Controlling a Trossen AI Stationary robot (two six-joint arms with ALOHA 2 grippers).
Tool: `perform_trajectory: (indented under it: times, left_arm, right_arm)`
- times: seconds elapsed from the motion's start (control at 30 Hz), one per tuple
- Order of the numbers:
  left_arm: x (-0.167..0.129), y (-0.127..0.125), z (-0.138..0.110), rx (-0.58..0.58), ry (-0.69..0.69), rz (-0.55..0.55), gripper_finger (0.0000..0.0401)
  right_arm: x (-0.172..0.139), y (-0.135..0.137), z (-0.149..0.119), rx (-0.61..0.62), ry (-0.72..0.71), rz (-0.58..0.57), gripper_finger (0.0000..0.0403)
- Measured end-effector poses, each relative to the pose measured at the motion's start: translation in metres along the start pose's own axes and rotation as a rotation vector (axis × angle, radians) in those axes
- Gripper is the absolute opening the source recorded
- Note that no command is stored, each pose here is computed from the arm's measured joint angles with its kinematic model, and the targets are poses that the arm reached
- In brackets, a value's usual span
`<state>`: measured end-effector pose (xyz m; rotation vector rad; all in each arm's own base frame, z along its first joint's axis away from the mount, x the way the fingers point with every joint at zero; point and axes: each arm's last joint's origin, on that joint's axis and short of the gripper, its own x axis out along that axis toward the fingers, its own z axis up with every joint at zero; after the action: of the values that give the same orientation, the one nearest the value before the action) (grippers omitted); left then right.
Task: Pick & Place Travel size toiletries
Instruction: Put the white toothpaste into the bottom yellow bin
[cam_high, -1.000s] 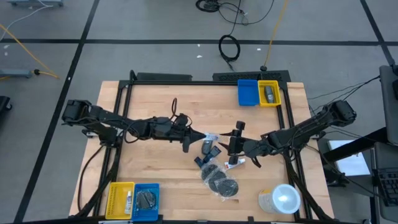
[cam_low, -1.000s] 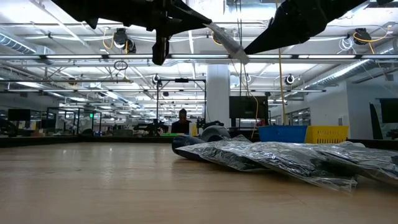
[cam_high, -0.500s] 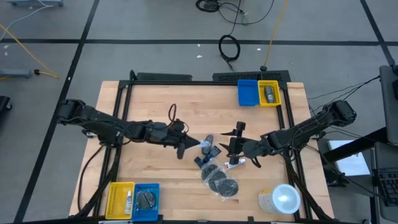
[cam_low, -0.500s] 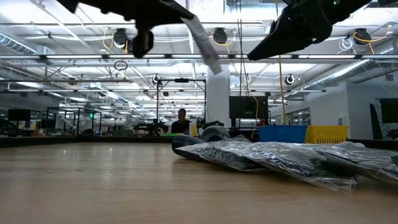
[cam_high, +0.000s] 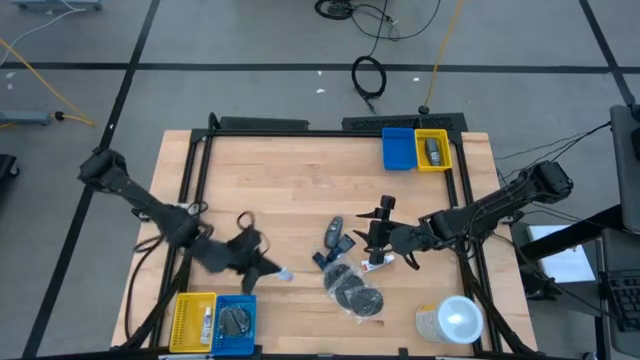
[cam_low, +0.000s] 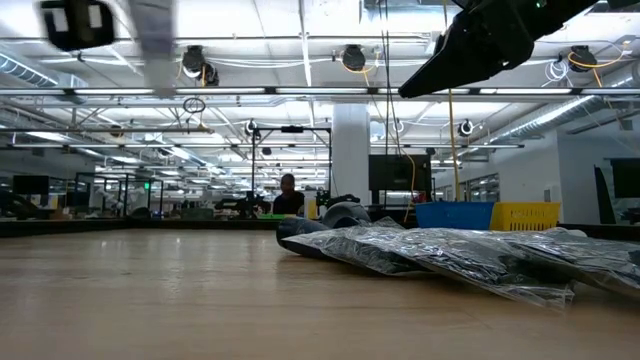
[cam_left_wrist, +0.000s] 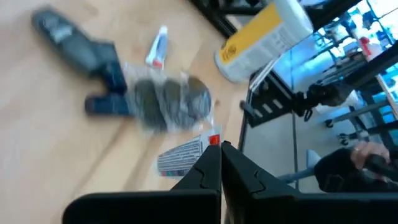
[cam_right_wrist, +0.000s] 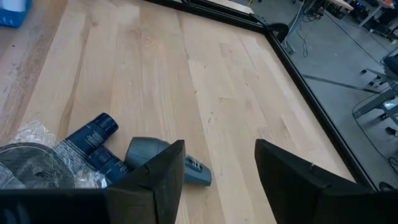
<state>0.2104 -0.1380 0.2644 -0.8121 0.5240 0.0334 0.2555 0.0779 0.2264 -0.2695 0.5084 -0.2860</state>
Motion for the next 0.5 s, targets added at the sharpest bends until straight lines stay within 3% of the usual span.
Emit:
perform_trajectory:
  times: [0.27, 0.5]
  left_arm:
    - [-0.038, -0.016, -0.055, -0.142, 0.022, 0.004, 0.0000]
    - [-0.068, -0.014, -0.086, -0.299, 0.109, 0.034, 0.0000]
  right_arm:
    - [0.000, 0.000, 0.000, 0.000, 0.000, 0.002, 0.0183]
    - [0.000, 0.000, 0.000, 0.000, 0.000, 0.002, 0.0183]
